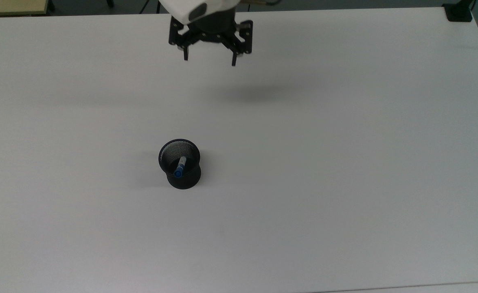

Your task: Insert the marker

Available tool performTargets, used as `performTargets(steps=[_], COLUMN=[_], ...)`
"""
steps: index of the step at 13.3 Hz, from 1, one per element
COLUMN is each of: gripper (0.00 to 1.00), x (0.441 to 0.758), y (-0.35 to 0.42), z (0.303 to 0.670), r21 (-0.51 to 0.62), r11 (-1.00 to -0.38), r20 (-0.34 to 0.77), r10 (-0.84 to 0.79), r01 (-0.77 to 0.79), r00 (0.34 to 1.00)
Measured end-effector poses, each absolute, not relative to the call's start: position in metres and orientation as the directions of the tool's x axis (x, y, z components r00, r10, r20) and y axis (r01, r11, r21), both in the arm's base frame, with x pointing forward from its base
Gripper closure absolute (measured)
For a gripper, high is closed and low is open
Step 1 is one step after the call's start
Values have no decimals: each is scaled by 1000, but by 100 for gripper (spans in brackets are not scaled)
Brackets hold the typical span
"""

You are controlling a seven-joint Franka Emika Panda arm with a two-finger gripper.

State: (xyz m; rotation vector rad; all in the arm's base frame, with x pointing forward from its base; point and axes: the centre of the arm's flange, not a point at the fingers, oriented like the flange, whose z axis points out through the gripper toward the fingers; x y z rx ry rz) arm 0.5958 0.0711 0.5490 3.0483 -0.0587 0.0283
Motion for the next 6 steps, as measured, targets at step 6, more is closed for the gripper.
performTargets(steps=[6], gripper=[0], x=[573], y=[48], z=[570], r21=[64], r11=[-996], r20=[3], r10=[-58], r01=[-59], r00=[998])
